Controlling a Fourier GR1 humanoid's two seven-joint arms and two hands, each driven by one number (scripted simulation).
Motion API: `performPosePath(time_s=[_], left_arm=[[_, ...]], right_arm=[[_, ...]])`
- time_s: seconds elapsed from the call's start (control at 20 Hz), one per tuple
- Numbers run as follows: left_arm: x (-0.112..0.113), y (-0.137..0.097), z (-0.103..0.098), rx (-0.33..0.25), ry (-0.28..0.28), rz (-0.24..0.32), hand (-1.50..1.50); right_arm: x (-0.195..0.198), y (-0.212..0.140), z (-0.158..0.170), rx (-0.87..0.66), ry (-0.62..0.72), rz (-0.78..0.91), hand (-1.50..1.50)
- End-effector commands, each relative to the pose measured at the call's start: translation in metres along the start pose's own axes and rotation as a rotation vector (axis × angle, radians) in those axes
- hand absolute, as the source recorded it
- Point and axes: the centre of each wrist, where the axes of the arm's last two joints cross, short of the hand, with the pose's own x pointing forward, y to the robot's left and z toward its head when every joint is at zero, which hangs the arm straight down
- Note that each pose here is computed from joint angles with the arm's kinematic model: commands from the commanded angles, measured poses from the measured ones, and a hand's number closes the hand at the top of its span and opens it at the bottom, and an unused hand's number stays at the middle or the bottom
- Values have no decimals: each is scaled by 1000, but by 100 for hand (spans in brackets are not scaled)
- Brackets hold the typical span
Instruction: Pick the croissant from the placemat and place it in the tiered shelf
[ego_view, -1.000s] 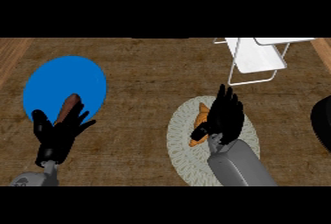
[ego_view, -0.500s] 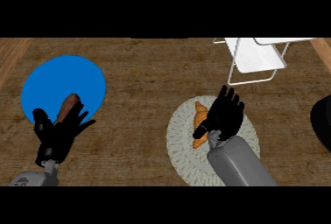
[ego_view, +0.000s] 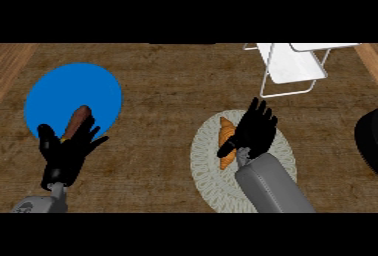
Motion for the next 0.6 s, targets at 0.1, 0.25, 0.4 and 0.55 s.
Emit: performPosePath(time_s=[0.1, 0.25, 0.4, 0.55], left_arm=[[-6, 11, 4, 5, 16, 6, 0], [-4, -4, 6, -1, 38, -3, 0], [-13, -13, 2, -3, 16, 1, 0], [-9, -10, 1, 7, 11, -9, 0]], right_arm=[[-4, 22, -15, -31, 181, -9, -150], [0, 26, -11, 8, 155, -25, -150], [-5, 38, -12, 223, 63, 256, 150], [-1, 50, -8, 154, 46, 80, 150]])
